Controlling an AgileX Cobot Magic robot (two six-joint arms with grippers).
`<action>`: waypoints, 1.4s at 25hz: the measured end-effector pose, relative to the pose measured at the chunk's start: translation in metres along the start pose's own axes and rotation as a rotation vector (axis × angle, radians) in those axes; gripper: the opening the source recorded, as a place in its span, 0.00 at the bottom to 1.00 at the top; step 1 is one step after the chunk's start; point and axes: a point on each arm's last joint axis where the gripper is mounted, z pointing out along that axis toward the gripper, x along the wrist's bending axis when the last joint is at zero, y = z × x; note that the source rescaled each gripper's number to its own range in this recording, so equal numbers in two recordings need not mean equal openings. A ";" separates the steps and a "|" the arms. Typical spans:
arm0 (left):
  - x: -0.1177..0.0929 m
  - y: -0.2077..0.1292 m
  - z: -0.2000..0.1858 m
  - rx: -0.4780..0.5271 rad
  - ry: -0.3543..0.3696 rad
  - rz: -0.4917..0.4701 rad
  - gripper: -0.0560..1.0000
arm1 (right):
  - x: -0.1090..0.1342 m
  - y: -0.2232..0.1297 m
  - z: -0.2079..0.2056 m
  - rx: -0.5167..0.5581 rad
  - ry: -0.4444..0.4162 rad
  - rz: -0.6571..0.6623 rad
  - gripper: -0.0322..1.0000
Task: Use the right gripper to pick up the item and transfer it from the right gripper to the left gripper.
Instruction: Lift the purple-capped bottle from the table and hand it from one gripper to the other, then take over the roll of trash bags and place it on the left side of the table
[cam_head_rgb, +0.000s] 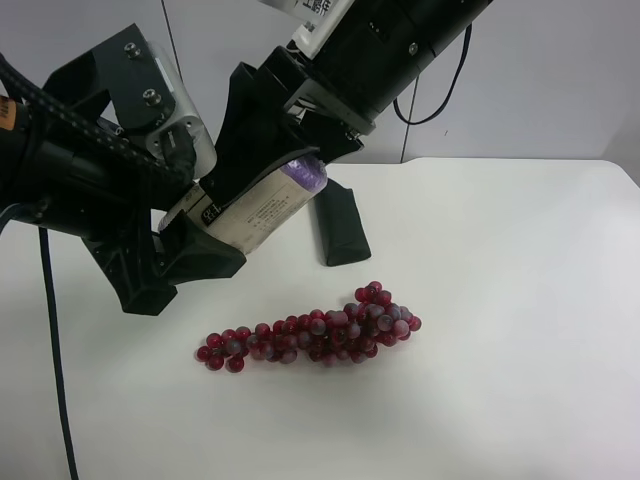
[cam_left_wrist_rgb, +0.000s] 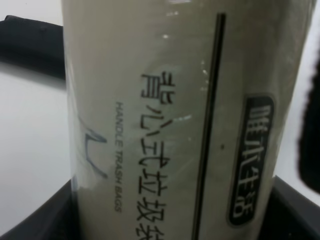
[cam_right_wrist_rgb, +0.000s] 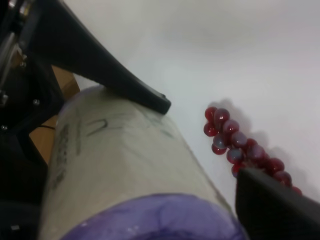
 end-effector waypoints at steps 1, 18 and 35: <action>0.000 0.000 0.000 0.000 0.000 0.000 0.06 | 0.000 0.000 0.000 0.000 0.000 0.000 0.94; 0.000 0.000 0.000 0.000 0.000 -0.001 0.06 | 0.021 -0.009 -0.029 0.025 -0.059 -0.067 0.99; 0.000 0.000 0.000 0.000 0.000 -0.001 0.06 | 0.070 -0.042 -0.119 -0.090 -0.434 -0.110 0.99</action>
